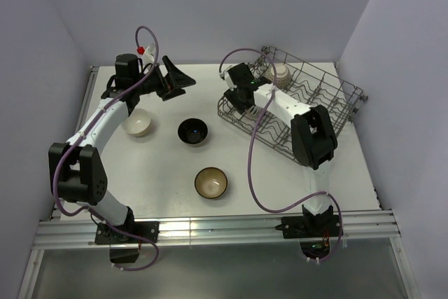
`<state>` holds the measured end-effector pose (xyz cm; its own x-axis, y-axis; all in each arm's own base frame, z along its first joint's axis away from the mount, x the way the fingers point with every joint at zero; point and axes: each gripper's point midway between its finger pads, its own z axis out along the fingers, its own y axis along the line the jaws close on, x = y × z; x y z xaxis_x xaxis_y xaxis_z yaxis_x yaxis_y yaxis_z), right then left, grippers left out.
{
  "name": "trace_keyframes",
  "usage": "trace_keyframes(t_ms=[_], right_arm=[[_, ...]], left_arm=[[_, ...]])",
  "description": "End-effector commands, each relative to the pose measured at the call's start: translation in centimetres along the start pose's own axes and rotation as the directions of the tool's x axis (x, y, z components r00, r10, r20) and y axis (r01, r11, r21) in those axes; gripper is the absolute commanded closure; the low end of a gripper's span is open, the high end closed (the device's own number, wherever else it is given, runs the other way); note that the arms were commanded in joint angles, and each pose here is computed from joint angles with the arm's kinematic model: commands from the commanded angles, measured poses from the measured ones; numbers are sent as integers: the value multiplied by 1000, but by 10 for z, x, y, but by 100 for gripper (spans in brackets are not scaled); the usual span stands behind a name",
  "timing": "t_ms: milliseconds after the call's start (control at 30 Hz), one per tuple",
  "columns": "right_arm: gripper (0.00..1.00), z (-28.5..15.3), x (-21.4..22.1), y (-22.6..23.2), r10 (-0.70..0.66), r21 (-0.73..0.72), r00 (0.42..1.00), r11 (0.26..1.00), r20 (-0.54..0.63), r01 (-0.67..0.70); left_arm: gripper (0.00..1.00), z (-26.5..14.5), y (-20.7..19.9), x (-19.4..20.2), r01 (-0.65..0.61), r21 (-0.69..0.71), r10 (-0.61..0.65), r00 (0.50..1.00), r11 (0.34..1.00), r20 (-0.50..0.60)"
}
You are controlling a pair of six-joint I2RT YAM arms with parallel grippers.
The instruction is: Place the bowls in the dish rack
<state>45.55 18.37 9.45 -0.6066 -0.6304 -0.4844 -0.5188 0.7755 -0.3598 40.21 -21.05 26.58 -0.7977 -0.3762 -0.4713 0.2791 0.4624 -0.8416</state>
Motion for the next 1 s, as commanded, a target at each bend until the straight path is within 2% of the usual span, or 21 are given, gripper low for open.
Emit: trace_keyframes(t_ms=[0, 33, 133, 167, 233, 367, 400, 433, 467, 533, 733, 967], right_arm=[[90, 0, 1, 0, -46, 29, 999, 998, -24, 47], [89, 0, 2, 1, -55, 40, 998, 998, -29, 56], [71, 0, 4, 3, -72, 53, 997, 996, -39, 74], [58, -2, 3, 4, -75, 52, 997, 996, -35, 77], [47, -2, 5, 3, -77, 60, 996, 995, -40, 79], [38, -2, 9, 5, -82, 55, 995, 995, -59, 86], [33, -2, 11, 6, -82, 53, 995, 995, -63, 86], [24, -3, 11, 6, -81, 53, 995, 995, -63, 84], [21, -4, 11, 5, -78, 54, 995, 995, -64, 82], [16, -6, 11, 5, -77, 53, 995, 995, -61, 81], [10, -10, 10, 7, -70, 42, 996, 997, -57, 72], [6, -41, -13, 3, -23, 8, 999, 1000, 44, 23]], left_arm=[[0, -14, -21, -4, -74, 36, 73, 997, 997, 22], [1, -15, -21, -4, -75, 36, 74, 997, 997, 22], [0, -16, -20, -4, -81, 30, 80, 997, 996, 23], [0, -17, -20, -5, -86, 28, 86, 996, 996, 25], [0, -18, -19, -4, -93, 20, 92, 995, 996, 26], [0, -21, -18, -4, -102, 12, 102, 994, 995, 29], [0, -21, -18, -4, -101, 9, 101, 994, 995, 29], [1, -22, -17, -3, -108, 5, 108, 994, 994, 30], [1, -24, -18, -4, -115, 6, 115, 993, 993, 34], [1, -25, -18, -4, -121, 0, 121, 992, 993, 33], [1, -33, -18, -6, -154, -15, 154, 987, 988, 47], [1, -48, -13, -4, -261, -95, 265, 964, 961, 31]])
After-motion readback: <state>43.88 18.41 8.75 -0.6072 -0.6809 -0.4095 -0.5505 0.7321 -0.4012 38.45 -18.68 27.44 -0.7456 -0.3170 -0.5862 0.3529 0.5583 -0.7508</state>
